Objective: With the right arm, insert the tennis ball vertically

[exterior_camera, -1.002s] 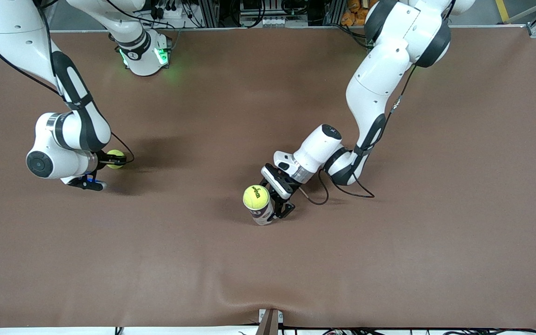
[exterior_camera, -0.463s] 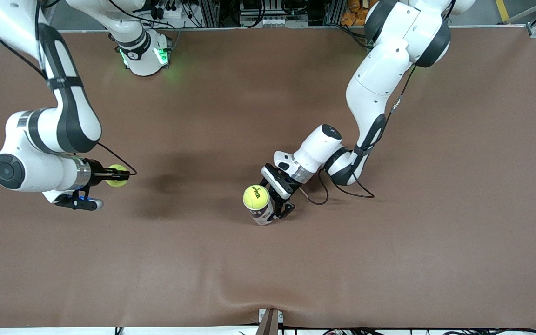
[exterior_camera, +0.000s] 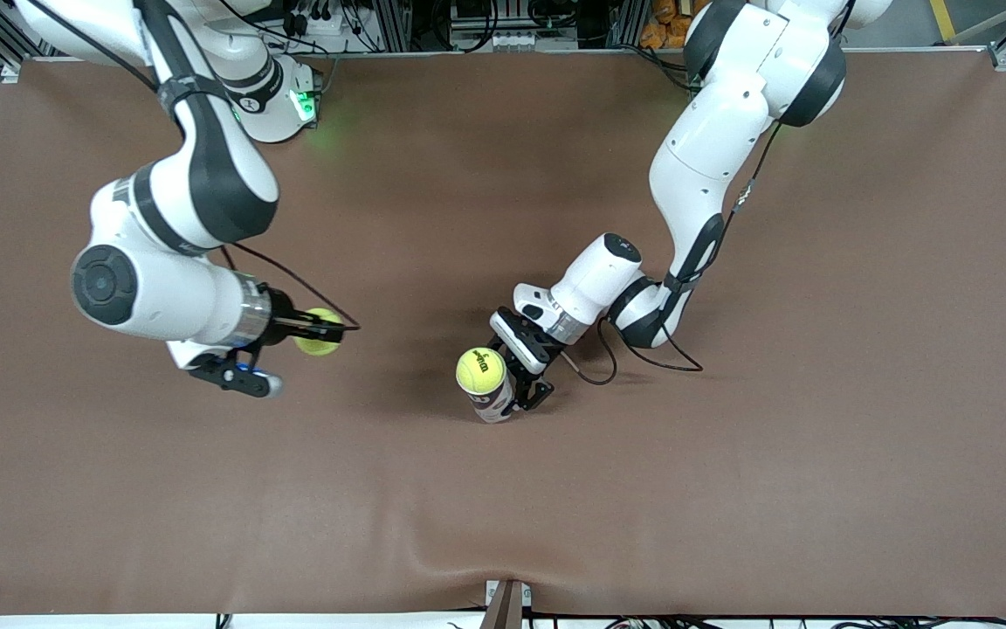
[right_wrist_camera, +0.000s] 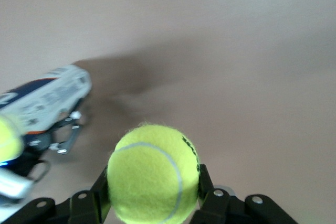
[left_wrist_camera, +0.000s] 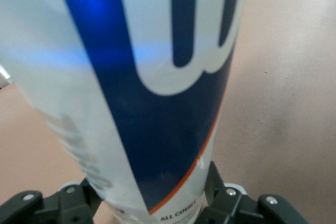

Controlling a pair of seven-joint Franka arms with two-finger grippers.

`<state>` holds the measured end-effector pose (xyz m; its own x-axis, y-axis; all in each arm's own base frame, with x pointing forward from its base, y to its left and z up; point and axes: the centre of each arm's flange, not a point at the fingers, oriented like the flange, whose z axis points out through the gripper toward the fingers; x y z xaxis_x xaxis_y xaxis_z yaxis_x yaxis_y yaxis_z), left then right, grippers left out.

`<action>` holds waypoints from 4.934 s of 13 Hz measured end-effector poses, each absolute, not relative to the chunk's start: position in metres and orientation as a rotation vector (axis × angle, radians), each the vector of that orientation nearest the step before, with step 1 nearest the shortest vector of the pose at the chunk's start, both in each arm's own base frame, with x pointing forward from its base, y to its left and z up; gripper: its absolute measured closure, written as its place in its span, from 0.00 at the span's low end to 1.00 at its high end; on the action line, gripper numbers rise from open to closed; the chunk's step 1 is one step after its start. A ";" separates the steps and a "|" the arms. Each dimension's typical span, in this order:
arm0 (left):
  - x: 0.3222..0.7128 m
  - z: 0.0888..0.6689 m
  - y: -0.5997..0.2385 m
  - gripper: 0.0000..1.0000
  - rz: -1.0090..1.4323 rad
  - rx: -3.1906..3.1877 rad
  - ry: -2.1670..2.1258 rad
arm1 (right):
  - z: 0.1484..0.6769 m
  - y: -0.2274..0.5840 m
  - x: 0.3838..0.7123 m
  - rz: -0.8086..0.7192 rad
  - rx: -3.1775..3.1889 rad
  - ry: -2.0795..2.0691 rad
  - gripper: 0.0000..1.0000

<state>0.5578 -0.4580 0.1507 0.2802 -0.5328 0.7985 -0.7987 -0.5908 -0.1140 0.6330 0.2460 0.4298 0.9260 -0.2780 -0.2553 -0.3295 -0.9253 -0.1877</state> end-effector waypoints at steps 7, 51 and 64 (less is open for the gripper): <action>0.558 0.150 -0.458 0.22 1.215 2.245 -1.214 | 0.454 0.380 0.629 0.163 -2.726 0.647 0.34; 0.556 0.127 -0.452 0.00 1.171 2.277 -1.186 | 0.506 0.057 0.626 0.090 -3.115 0.117 0.00; 0.540 0.120 -0.420 0.00 1.071 2.350 -1.174 | 0.636 -0.065 0.532 0.071 -3.132 0.167 0.00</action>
<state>0.5397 -0.4197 0.1200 0.3865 -0.5566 0.7354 -0.7832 -0.6191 -0.0569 0.5321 -0.0645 0.6362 0.9933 -0.1060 -0.0453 -0.1062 -0.9943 -0.0018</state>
